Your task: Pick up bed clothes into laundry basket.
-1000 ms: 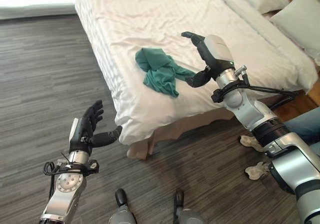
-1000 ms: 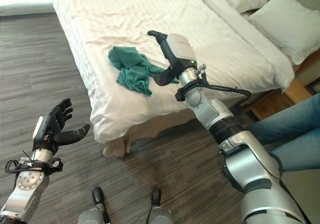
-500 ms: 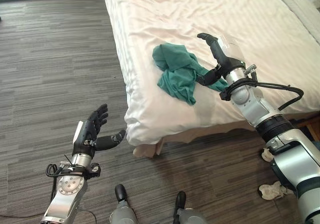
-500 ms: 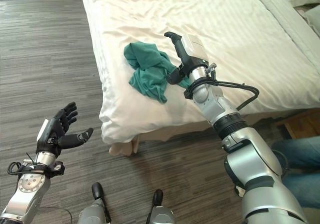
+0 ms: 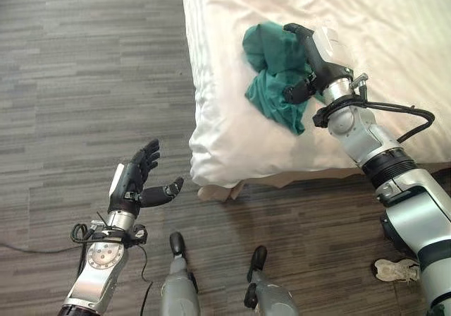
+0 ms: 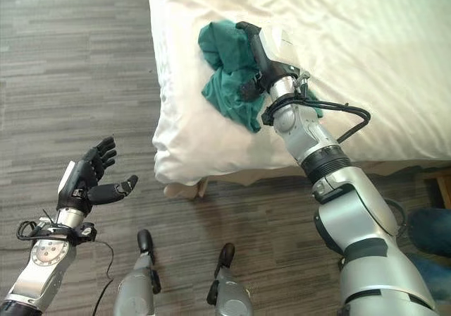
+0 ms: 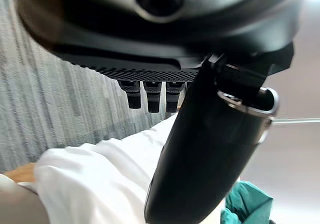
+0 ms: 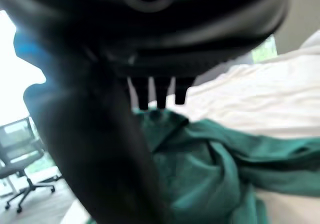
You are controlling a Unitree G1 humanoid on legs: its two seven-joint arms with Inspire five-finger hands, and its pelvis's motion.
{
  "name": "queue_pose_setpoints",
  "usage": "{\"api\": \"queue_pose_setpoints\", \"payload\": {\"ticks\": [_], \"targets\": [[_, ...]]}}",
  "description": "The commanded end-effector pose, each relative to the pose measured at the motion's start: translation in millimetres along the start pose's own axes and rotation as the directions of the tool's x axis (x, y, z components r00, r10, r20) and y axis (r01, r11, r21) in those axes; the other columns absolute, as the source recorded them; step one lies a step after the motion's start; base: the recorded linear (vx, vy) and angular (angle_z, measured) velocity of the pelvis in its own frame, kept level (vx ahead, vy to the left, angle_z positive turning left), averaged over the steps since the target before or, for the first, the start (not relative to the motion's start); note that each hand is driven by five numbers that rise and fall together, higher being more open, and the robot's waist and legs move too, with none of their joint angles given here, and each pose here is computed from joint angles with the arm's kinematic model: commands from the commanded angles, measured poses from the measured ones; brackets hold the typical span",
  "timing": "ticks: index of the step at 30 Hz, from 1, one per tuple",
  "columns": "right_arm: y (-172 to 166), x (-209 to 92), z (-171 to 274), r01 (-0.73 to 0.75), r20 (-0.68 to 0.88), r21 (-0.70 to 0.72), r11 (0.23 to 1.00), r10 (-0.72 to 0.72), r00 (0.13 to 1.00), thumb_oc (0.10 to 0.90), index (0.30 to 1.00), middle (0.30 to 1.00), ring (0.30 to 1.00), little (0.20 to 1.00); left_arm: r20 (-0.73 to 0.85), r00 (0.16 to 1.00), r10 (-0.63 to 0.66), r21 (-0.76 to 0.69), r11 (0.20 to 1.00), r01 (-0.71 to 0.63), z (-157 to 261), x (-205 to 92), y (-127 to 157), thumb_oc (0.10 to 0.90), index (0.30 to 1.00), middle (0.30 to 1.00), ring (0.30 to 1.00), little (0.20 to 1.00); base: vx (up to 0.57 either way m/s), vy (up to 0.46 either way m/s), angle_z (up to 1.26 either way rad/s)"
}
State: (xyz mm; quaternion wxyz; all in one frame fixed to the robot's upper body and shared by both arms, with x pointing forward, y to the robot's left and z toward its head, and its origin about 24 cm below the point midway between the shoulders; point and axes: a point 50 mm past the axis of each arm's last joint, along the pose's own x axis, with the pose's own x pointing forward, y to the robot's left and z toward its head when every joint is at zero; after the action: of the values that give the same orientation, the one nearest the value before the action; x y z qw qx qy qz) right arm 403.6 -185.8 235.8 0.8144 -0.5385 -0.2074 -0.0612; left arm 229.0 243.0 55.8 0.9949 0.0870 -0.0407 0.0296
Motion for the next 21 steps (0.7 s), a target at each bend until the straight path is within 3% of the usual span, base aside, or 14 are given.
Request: {"api": "queue_pose_setpoints", "payload": {"ticks": [1,3,4,5,6,13,21], "targets": [[-60,24,28,0.208,0.102,-0.011,0.978,-0.206,0.973,0.8,0.9,0.9,0.9,0.9,0.302,0.953,-0.014,0.041,0.999,0.001,55,12,6,0.8,0.9,0.9,0.9,0.9,-0.03,-0.025,0.05],[-55,23,21,0.19,0.077,-0.021,0.982,-0.188,0.979,0.8,0.9,0.9,0.9,0.9,0.294,0.956,-0.013,0.033,0.999,0.003,52,11,6,0.8,0.9,0.9,0.9,0.9,-0.04,-0.018,0.09],[-52,22,15,0.177,0.049,-0.026,0.984,-0.176,0.983,0.725,0.787,0.787,0.787,0.787,0.295,0.956,-0.009,0.027,1.0,0.001,52,11,6,0.8,0.9,0.9,0.9,0.9,-0.08,-0.007,0.06],[-47,21,7,0.16,0.013,-0.025,0.987,-0.16,0.987,0.474,0.411,0.411,0.411,0.411,0.296,0.955,-0.01,0.024,1.0,0.003,52,12,5,0.8,0.9,0.9,0.9,0.9,-0.09,0.011,-0.03],[-47,21,3,0.157,-0.008,-0.027,0.987,-0.157,0.988,0.4,0.3,0.3,0.3,0.3,0.296,0.955,-0.01,0.021,1.0,0.004,51,13,4,0.8,0.9,0.9,0.9,0.9,-0.06,0.003,-0.07],[-43,18,-10,0.135,-0.068,-0.028,0.99,-0.137,0.988,0.4,0.3,0.3,0.3,0.3,0.271,0.963,-0.001,0.007,1.0,-0.001,47,17,8,0.8,0.9,0.9,0.9,0.9,-0.01,0.015,-0.08],[-82,22,16,0.286,0.031,0.047,0.957,-0.288,0.957,0.4,0.3,0.3,0.3,0.3,0.175,0.983,0.048,-0.014,0.999,-0.046,28,20,11,0.8,0.9,0.9,0.9,0.9,0.06,0.039,-0.06]]}}
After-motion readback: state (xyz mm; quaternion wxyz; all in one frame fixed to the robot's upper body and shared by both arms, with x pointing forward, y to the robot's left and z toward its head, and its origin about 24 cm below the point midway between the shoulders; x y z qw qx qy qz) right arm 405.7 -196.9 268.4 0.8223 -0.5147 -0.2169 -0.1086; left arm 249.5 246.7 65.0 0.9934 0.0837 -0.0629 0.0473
